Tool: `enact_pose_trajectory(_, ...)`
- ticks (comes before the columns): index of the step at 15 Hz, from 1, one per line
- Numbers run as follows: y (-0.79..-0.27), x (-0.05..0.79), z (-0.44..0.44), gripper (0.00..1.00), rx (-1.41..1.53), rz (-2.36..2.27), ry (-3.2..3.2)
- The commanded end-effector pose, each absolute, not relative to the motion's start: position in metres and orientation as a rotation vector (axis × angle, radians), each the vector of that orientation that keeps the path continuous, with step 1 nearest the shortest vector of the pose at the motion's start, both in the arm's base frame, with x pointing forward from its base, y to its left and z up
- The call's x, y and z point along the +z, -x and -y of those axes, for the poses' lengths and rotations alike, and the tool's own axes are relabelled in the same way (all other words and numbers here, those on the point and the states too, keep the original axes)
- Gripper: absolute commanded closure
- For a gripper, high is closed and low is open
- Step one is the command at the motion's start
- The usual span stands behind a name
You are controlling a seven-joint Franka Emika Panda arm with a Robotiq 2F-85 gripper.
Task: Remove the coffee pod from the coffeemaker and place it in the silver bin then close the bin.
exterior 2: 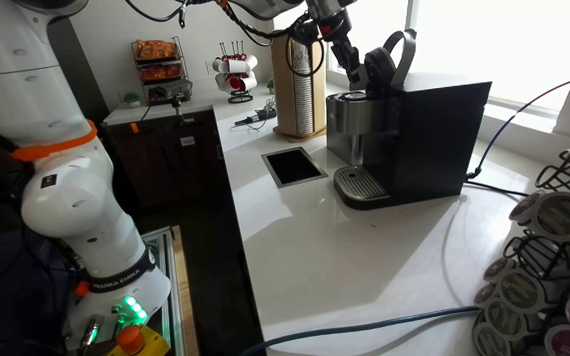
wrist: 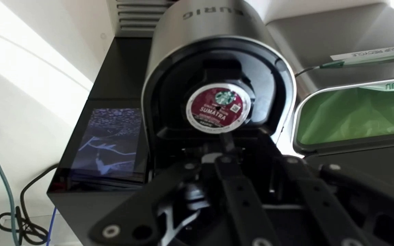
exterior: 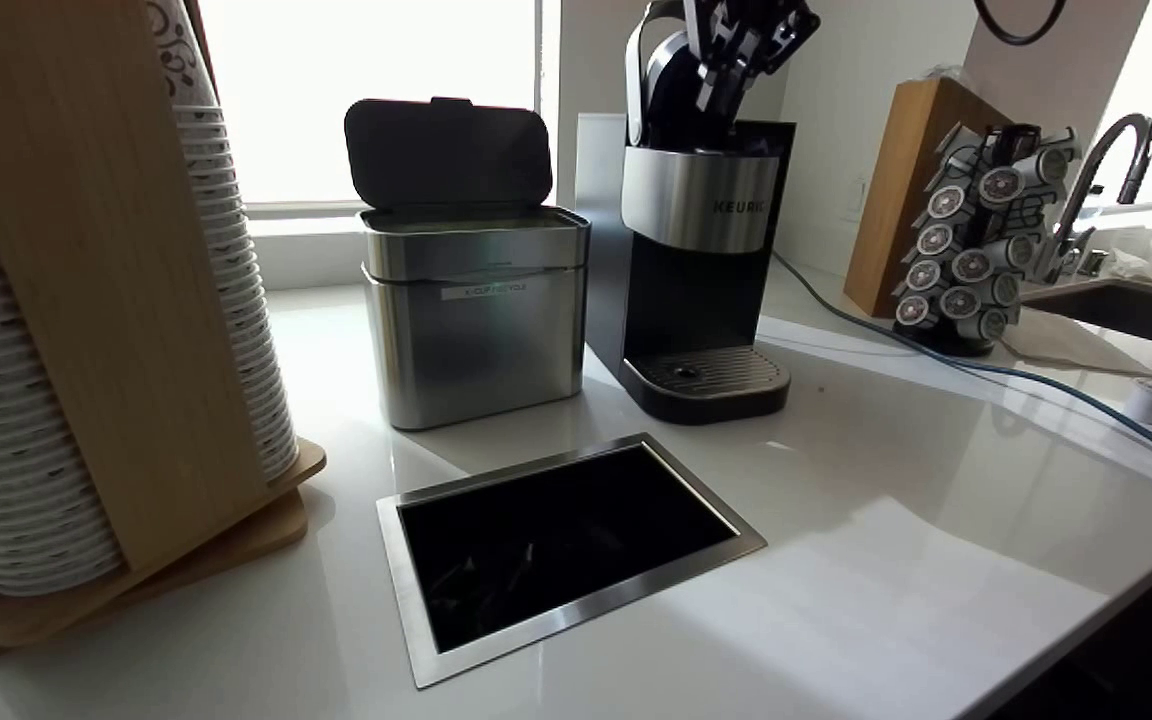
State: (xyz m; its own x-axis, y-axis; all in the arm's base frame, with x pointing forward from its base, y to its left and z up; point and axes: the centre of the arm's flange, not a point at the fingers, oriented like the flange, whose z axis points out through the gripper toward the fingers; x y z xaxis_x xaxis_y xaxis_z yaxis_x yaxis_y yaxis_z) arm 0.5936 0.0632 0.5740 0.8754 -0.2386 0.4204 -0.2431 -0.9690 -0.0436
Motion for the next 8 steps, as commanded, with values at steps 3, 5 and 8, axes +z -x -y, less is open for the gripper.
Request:
enact_pose_trajectory(3, -0.582, 0.559, -0.066, 0.29, 0.587, 0.448, -3.078)
enact_pose_trajectory(5, -0.572, 0.56, -0.066, 0.23, 0.58, 0.47, -3.07)
enact_pose_trajectory(8, -0.561, 0.557, -0.062, 0.18, 0.55, 0.526, -3.063)
